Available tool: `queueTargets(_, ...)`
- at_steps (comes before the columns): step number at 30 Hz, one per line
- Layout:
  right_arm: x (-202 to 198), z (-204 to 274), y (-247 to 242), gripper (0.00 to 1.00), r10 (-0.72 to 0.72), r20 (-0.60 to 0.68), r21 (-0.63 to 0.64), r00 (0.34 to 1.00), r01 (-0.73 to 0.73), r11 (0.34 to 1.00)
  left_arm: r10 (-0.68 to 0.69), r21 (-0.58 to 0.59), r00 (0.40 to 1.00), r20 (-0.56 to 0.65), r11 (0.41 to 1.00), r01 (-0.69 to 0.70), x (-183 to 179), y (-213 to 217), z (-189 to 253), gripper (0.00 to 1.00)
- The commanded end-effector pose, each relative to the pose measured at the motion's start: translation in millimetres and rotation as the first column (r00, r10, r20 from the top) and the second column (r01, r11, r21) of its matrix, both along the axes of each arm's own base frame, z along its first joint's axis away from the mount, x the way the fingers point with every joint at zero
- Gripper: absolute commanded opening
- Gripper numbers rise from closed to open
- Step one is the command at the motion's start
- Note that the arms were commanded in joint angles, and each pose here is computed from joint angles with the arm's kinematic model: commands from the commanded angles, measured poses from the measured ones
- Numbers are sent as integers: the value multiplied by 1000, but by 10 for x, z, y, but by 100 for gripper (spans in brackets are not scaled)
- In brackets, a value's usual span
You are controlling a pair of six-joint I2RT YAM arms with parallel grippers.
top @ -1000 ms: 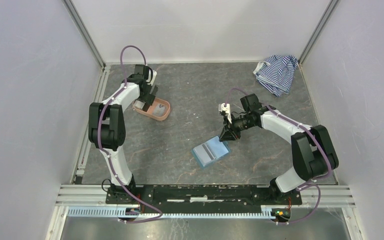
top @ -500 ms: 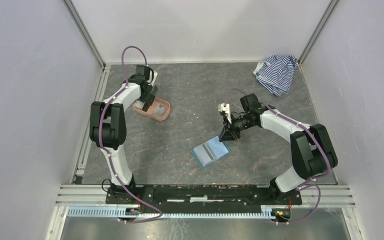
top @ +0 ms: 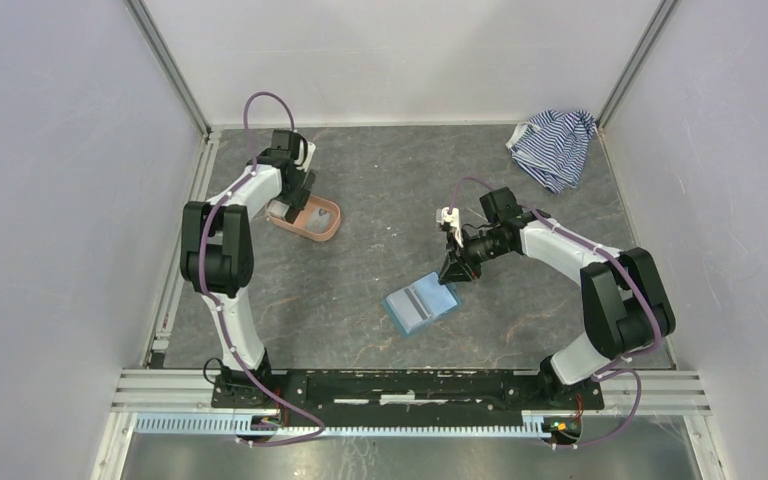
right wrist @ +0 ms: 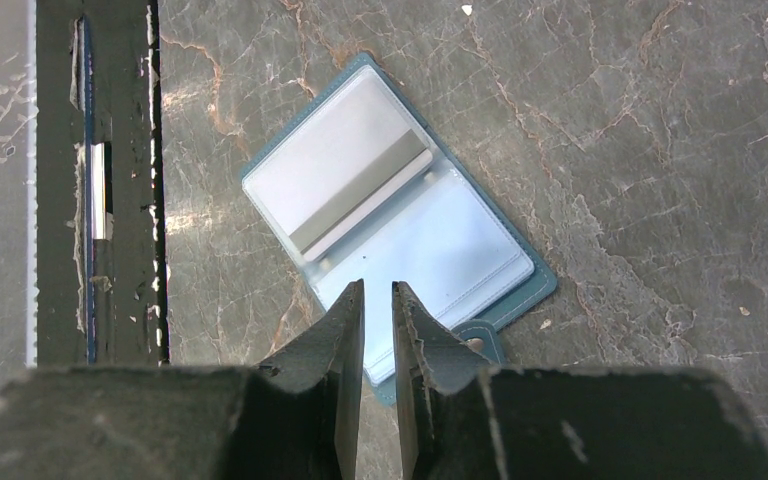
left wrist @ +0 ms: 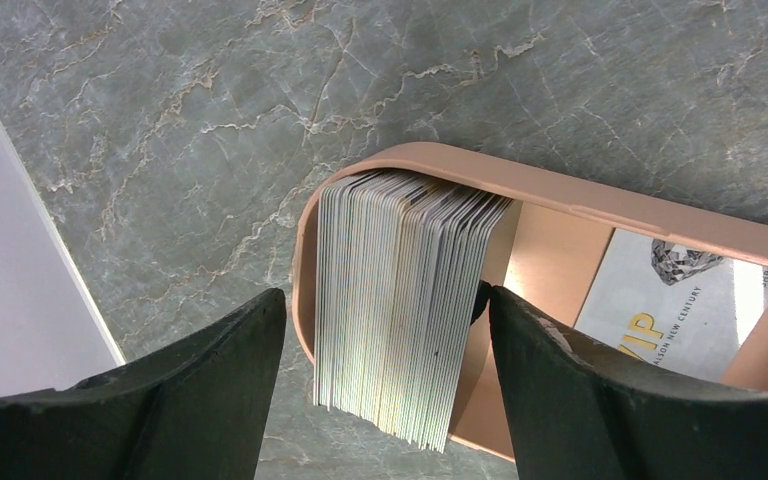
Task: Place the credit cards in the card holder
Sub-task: Pick up the credit card from the storage box.
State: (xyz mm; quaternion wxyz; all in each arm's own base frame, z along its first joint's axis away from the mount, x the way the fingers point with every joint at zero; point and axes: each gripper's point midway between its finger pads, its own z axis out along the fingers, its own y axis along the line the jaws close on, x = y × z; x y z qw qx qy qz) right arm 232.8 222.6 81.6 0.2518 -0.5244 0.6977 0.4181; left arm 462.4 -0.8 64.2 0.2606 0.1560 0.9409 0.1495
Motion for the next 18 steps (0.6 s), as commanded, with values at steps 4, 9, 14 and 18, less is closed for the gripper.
queueTargets(4, 92, 122, 52, 22, 17, 37, 39, 999, -18, 999, 1, -25, 999, 44, 1000, 0, 143, 112, 150, 77)
queueTargets(9, 91, 117, 48, 22, 17, 36, 38, 999, -18, 999, 8, -31, 999, 51, 999, -6, 142, 135, 204, 73)
queueTargets(14, 92, 122, 49, 22, 17, 37, 40, 999, -19, 999, 8, -37, 998, 70, 999, -6, 157, 126, 314, 71)
queueTargets(18, 92, 127, 50, 22, 19, 38, 41, 999, -20, 999, 10, -42, 997, 77, 999, -7, 157, 122, 348, 70)
